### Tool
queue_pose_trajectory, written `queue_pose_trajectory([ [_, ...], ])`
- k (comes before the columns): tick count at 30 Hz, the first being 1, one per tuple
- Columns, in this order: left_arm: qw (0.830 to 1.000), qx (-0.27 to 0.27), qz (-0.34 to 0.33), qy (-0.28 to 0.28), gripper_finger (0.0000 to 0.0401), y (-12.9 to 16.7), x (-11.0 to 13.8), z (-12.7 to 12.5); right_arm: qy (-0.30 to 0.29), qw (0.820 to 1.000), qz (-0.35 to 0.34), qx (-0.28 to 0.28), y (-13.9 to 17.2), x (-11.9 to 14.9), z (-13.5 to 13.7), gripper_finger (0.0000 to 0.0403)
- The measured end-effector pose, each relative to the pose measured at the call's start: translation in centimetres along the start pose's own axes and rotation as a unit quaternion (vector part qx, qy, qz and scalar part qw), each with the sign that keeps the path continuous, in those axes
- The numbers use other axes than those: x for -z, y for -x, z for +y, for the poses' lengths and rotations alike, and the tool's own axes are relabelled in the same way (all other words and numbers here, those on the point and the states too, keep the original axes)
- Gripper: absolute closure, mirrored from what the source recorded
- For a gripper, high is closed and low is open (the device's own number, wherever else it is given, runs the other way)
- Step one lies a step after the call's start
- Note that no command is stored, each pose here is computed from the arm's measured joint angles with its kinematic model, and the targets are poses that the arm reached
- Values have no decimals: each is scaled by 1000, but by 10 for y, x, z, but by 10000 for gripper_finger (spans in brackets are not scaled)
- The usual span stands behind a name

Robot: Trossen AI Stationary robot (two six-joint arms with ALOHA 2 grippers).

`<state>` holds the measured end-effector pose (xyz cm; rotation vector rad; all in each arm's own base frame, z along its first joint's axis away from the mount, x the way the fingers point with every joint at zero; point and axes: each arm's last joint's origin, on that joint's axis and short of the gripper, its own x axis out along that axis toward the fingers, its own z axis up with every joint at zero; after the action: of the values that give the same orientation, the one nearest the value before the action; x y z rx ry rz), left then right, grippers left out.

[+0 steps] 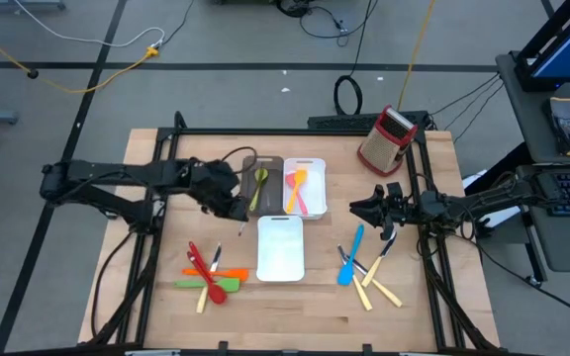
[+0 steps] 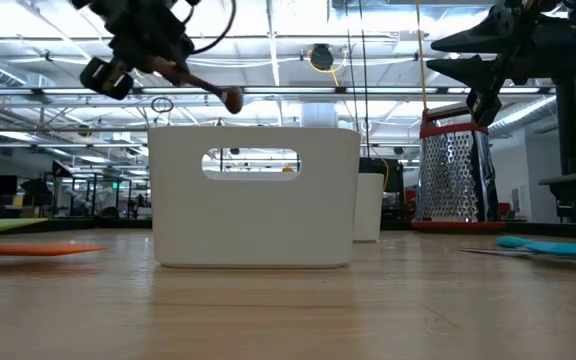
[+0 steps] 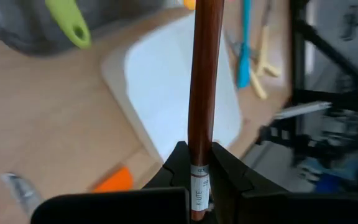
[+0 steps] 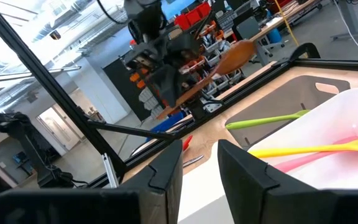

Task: Pick & Place Kitchen Items
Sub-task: Put the wooden serving spoon into the black bin

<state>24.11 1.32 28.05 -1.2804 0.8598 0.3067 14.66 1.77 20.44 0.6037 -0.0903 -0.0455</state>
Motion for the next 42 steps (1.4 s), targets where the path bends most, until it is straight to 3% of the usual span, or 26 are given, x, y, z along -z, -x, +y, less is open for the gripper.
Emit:
queue_pose_trajectory([
  [8,990,-138,44,-2,383,-5,-35,-5,0,1000,0,0,0,0,0,310],
  [19,966,-244,84,-4,383,-19,-83,-6,0,1000,0,0,0,0,0,309],
  [25,943,-308,124,-4,383,-29,-97,0,0,1000,0,0,0,0,0,309],
  [32,925,-342,166,21,383,-35,-100,12,0,1000,0,0,0,0,0,309],
  [42,916,-346,199,48,383,-36,-88,8,0,1000,0,0,0,0,0,309],
])
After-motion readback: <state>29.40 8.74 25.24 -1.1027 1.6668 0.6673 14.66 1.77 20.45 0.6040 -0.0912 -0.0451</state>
